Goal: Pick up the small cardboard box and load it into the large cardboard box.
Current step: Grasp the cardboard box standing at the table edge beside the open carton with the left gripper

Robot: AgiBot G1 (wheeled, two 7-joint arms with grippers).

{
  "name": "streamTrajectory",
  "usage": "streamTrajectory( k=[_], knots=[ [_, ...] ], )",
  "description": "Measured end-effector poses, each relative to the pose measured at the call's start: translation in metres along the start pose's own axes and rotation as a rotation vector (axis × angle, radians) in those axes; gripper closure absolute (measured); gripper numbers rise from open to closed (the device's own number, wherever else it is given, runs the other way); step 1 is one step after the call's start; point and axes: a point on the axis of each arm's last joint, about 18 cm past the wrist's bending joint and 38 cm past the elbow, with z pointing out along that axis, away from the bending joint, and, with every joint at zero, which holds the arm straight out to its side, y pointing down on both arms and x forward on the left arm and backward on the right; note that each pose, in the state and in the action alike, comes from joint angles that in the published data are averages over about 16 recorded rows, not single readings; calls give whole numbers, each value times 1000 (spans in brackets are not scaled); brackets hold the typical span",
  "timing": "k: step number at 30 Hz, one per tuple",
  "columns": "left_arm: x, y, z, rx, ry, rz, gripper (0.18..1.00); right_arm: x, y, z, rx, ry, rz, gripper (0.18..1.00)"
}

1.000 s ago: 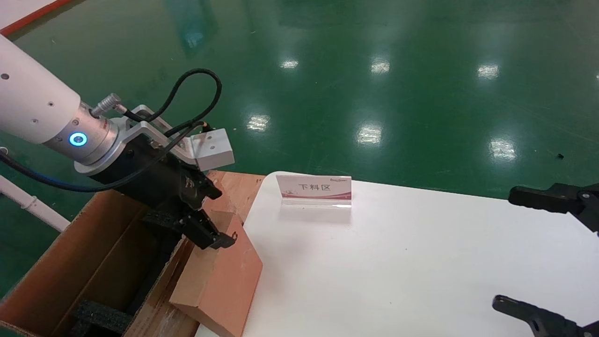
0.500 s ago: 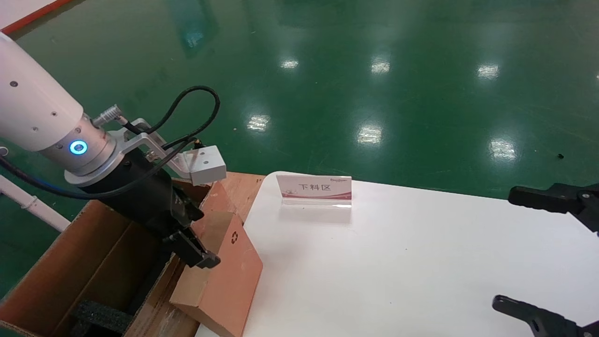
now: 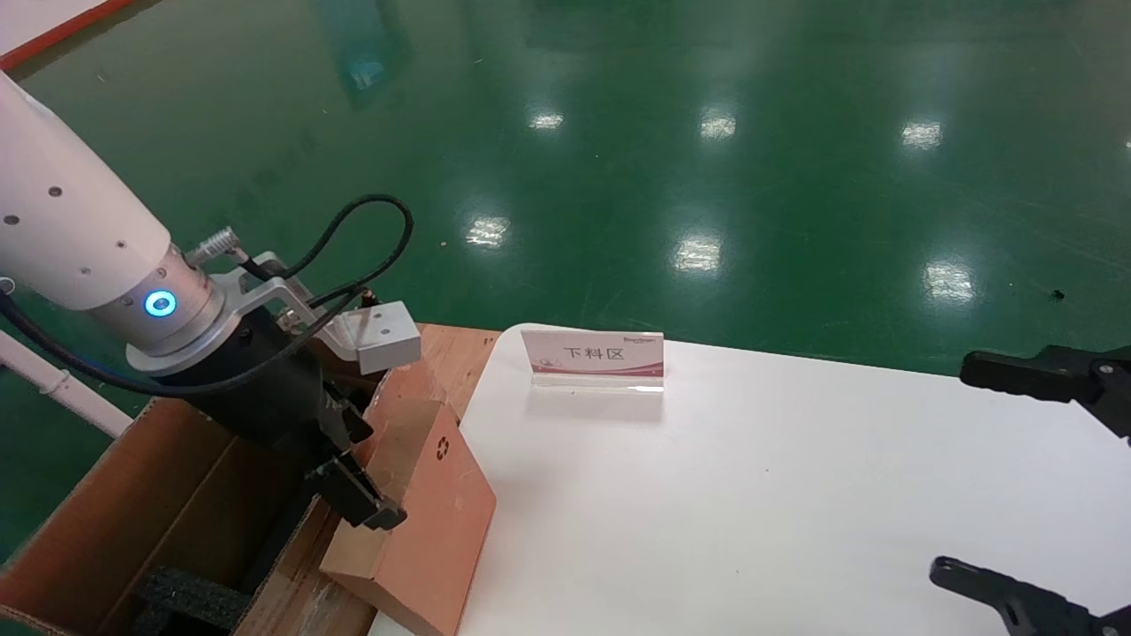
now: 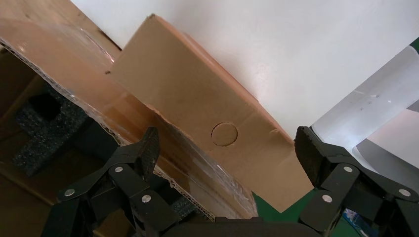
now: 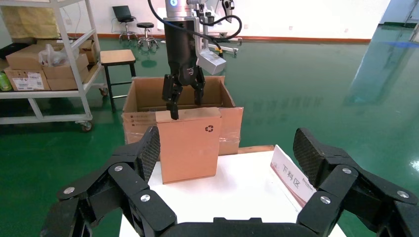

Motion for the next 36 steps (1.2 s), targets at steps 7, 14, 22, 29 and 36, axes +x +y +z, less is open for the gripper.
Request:
streamTrajectory(
  k=[7,14,22,29,36],
  knots=[
    [0,3,11,-10,10,-10,184,0,0,0,0,0,0,178],
    [-2,6,22,-22,10,-16,184,0,0,0,0,0,0,178],
    [-6,11,32,-41,-3,-18,184,0,0,0,0,0,0,178],
    [-7,14,35,-50,-10,-17,184,0,0,0,0,0,0,178],
    [-8,14,35,-52,-11,-16,185,0,0,0,0,1,0,181]
  ],
)
